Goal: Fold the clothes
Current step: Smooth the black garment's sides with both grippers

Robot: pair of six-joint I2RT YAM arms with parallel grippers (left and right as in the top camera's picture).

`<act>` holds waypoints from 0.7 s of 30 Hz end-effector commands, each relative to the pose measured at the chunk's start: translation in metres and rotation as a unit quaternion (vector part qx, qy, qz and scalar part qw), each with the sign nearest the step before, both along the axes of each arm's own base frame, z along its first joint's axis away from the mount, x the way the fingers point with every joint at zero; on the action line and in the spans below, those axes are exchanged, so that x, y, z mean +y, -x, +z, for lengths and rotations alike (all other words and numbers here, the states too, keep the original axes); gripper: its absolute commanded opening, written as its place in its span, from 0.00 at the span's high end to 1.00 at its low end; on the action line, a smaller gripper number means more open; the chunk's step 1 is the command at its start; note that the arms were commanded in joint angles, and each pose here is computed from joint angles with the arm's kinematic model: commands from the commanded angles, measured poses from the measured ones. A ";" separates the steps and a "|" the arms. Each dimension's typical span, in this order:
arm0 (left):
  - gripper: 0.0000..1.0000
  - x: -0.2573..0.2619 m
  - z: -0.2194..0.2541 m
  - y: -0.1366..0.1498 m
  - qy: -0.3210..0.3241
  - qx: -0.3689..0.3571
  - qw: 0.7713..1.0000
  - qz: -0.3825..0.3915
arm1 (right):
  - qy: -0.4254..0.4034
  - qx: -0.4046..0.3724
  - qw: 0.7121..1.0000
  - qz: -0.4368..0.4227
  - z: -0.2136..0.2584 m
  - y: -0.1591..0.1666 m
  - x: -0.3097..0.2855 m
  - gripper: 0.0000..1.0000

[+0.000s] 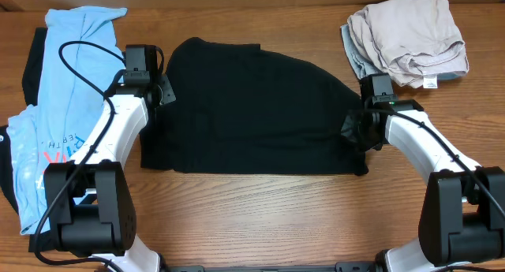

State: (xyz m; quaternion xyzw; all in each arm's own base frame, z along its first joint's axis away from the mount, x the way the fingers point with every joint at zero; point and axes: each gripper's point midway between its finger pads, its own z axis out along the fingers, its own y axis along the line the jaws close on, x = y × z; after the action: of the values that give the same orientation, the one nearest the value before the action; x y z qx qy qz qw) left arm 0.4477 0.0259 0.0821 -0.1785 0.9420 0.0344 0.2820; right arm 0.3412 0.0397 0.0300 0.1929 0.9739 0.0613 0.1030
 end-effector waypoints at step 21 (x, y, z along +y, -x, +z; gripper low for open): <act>0.36 -0.043 0.112 -0.017 0.043 -0.003 0.985 -0.164 | 0.018 -0.058 0.997 -0.045 0.043 -0.056 -0.076 0.09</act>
State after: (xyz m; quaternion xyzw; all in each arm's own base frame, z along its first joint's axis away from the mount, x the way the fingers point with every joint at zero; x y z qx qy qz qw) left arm 0.4653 -0.0063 0.1924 -0.0644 0.9566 -0.0303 0.2826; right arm 0.3912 -0.0180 0.0807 0.2210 0.9592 0.0583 0.1663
